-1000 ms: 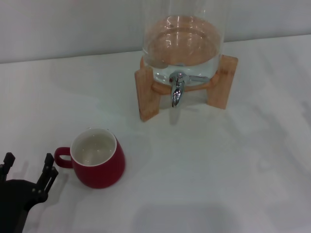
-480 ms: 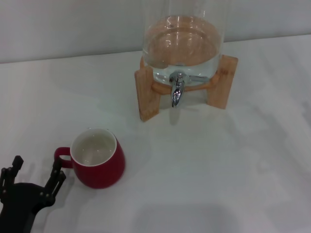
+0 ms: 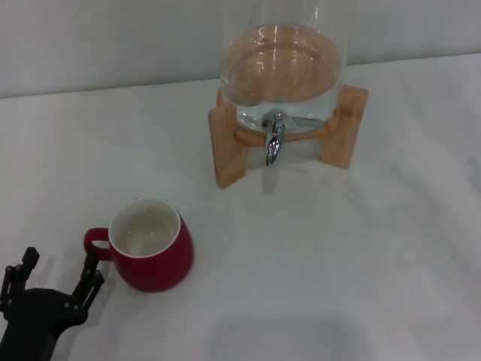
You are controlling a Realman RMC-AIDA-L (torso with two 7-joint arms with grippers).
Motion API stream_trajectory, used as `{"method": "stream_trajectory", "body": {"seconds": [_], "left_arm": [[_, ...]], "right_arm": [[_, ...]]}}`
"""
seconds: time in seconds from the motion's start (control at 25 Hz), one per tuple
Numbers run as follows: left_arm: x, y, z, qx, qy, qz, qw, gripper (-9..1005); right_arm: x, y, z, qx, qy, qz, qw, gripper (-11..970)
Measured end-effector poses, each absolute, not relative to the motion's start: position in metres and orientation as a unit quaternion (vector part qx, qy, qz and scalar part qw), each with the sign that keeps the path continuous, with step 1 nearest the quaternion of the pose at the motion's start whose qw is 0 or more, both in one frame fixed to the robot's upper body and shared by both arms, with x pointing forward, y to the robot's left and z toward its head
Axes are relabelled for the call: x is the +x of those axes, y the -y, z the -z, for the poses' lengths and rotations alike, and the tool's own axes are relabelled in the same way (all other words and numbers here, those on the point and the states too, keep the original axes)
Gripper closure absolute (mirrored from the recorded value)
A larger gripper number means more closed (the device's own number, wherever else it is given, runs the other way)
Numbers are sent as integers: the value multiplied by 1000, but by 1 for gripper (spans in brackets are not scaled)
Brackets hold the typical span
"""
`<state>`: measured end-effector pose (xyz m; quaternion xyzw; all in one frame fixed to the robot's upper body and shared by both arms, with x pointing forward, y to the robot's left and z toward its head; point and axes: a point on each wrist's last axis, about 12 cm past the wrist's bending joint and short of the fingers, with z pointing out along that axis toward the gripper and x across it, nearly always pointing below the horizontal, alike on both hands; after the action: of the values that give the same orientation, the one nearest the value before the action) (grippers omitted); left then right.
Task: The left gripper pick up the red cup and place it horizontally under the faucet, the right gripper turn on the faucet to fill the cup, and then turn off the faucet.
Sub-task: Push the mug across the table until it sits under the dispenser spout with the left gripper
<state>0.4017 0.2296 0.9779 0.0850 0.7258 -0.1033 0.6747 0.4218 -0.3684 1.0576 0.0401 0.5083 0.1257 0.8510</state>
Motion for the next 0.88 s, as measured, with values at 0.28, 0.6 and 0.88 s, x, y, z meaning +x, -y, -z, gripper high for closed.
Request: {"method": "stream_trajectory", "body": {"seconds": [0.28, 0.6, 0.88], "left_arm": [[401, -231, -976, 84, -732, 103, 668, 115], [402, -232, -975, 90, -733, 103, 666, 114], [405, -233, -975, 95, -734, 104, 664, 115]], "right_arm": [[422, 368, -1058, 40, -508, -126, 851, 201], [422, 368, -1058, 39, -508, -127, 851, 201], [423, 368, -1058, 37, -507, -128, 852, 201]]}}
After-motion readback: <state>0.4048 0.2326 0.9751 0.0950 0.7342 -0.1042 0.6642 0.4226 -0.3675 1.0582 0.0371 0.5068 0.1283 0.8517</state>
